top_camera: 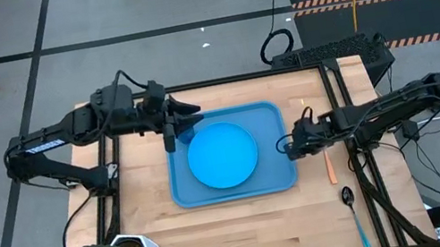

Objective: Pick and place plate/cup/fork/spoon on tray
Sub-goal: Put the orange fork on the blue serving tray to the right of the blue plate

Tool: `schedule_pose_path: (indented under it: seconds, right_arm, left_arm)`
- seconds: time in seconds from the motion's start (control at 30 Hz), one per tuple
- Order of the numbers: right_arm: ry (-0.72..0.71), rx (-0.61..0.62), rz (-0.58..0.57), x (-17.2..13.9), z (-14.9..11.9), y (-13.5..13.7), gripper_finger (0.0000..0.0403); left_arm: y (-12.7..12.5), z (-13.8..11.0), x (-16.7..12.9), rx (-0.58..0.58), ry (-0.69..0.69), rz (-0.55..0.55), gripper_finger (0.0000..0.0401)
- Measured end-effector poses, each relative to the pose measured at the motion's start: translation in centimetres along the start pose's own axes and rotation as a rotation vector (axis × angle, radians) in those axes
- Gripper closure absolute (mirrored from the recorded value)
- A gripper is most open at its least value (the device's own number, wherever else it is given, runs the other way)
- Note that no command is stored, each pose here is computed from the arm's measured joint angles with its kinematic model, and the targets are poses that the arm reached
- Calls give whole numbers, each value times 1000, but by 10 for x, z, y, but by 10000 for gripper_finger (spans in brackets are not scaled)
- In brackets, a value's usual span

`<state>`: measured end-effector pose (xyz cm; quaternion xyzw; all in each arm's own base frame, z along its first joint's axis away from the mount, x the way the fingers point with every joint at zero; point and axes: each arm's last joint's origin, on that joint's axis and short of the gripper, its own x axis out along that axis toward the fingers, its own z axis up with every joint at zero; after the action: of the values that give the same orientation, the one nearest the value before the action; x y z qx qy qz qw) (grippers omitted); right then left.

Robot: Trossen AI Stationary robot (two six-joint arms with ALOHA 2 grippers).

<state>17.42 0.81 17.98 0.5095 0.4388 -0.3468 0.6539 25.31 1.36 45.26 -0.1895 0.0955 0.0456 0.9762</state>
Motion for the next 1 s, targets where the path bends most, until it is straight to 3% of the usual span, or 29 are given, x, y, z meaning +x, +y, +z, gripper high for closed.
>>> schedule_pose_path:
  seconds: [0.1, 0.27, 0.47, 0.57, 1.0]
  right_arm:
    - [46, -11, -49, 5, -3, -9, 261]
    - [202, -160, -108, 11, -13, -23, 261]
    - [287, -243, -271, 8, -22, -38, 261]
    - [282, -256, -332, 6, -23, -43, 261]
    - [195, -185, -407, 12, -21, -44, 261]
  left_arm:
    - [1, -2, -1, 11, 22, 2, 252]
    - [0, -3, -4, 32, 52, -35, 252]
    - [0, -6, -8, 48, 99, -49, 252]
    - [-1, -7, -10, 27, 107, -51, 252]
    - [-8, -9, -13, -43, 78, 0, 252]
